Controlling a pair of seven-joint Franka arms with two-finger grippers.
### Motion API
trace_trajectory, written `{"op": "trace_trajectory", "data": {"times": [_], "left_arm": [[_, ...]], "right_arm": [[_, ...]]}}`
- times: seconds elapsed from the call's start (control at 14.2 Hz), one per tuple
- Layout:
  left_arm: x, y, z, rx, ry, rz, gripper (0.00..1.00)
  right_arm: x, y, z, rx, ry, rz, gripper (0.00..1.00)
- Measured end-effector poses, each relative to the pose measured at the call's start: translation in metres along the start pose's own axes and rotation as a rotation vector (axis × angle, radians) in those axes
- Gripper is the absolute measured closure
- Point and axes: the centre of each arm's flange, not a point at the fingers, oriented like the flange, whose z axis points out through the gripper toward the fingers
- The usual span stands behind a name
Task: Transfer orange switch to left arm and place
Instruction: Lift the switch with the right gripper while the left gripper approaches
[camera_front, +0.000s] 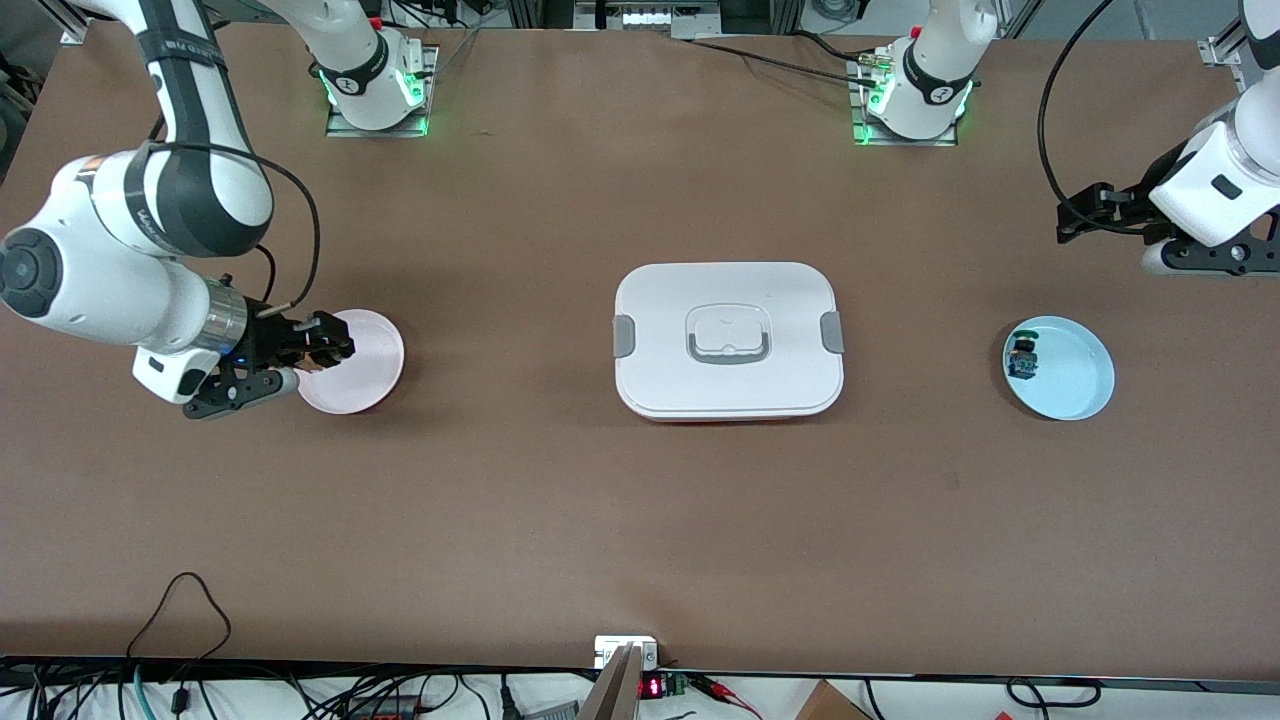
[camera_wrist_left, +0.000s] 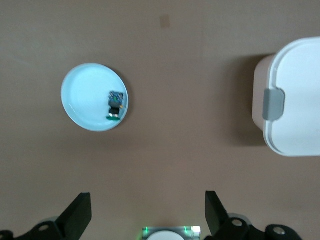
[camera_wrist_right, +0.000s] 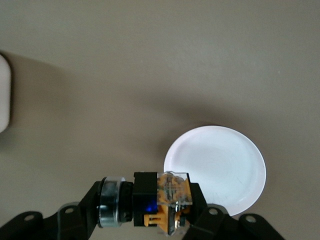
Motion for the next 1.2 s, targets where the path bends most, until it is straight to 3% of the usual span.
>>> {"op": "trace_trajectory", "data": {"times": [0.35,0.56,0.71,0.92,1.2], "left_arm": [[0.001,0.017,0.013,-0.185,-0.086,0.010,0.00],[0.000,0.024,0.027,-0.267,-0.180,0.018,0.00],[0.006,0.025,0.035,-0.393,-0.217,0.008,0.00],[0.025,0.009,0.055,-0.622,-0.269,-0.037,0.00],[0.053,0.037,0.074,-1.005,-0.336,-0.031,0.00]], "right_arm": [[0.007,-0.091,-0.054,0.034,0.048,-0.158,0.28],[-0.004,-0.156,-0.078,0.064,0.059,-0.278,0.28],[-0.013,-0.194,-0.084,0.083,0.067,-0.355,0.28],[-0.019,-0.236,-0.084,0.223,0.096,-0.494,0.28],[-0.008,-0.258,-0.080,0.437,0.245,-0.670,0.28]]}}
